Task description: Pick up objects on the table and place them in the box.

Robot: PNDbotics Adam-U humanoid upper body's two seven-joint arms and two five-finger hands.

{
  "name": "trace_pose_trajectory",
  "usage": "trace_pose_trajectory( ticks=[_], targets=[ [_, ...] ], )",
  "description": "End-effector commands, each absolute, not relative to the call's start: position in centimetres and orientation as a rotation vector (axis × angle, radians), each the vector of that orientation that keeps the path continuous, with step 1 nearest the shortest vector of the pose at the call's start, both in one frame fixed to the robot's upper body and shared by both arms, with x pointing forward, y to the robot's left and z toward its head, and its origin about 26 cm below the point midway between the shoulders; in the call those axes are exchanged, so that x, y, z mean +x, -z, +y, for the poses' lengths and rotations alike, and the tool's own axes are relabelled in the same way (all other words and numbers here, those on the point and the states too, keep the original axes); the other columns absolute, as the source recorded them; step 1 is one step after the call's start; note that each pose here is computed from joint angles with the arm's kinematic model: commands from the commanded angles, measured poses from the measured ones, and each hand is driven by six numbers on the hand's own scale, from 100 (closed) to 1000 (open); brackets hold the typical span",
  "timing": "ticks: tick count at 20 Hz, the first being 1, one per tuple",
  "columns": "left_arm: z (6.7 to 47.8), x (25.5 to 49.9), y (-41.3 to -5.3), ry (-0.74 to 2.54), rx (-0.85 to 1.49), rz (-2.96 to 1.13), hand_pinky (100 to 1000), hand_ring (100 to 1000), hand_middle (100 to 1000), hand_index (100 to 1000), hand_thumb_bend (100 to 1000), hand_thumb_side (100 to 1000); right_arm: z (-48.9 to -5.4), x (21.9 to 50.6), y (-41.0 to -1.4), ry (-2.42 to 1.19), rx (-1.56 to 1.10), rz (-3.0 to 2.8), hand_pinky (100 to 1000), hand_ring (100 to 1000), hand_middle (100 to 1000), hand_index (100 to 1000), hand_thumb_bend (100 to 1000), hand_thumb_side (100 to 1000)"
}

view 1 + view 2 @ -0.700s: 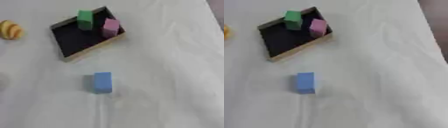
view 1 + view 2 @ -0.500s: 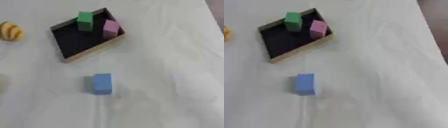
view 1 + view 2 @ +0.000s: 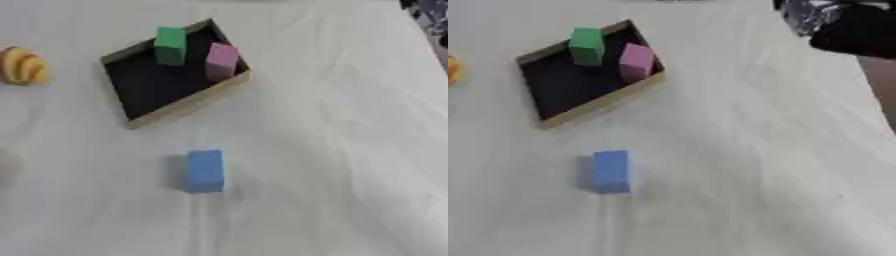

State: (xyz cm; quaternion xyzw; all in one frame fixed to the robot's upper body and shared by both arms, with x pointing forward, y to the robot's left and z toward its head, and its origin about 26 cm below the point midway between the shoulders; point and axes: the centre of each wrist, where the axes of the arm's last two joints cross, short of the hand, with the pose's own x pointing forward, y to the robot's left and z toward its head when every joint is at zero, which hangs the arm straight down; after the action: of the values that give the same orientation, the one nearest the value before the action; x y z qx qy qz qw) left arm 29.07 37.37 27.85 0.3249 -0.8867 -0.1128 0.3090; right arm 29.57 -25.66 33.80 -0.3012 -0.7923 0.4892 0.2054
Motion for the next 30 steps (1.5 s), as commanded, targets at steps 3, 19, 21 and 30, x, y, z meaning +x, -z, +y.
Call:
trace_pose_trajectory(
  ticks=[3, 19, 21, 30],
  targets=[
    [36.4, 28.1, -28.8, 0.362, 0.884, -2.372, 760, 812, 792, 890, 382, 733, -24.7, 29.2, -33.6, -1.605, -0.861, -2.175, 891, 863, 854, 882, 100, 660],
    [35.8, 27.8, -28.2, 0.419, 0.857, -2.341, 758, 812, 794, 895, 378, 739, -17.8, 29.1, -32.6, -2.071, -0.648, -2.062, 897, 885, 864, 879, 100, 389],
    [35.8, 27.8, -28.1, 0.423, 0.854, -2.338, 758, 812, 794, 895, 377, 740, -16.9, 29.0, -32.6, -2.148, -0.648, -2.027, 899, 891, 868, 875, 100, 280],
    [35.7, 27.9, -27.9, 0.435, 0.833, -2.328, 756, 811, 794, 887, 372, 745, -13.6, 28.2, -32.7, -2.326, -0.590, -1.920, 909, 903, 874, 871, 100, 300]
  ],
)
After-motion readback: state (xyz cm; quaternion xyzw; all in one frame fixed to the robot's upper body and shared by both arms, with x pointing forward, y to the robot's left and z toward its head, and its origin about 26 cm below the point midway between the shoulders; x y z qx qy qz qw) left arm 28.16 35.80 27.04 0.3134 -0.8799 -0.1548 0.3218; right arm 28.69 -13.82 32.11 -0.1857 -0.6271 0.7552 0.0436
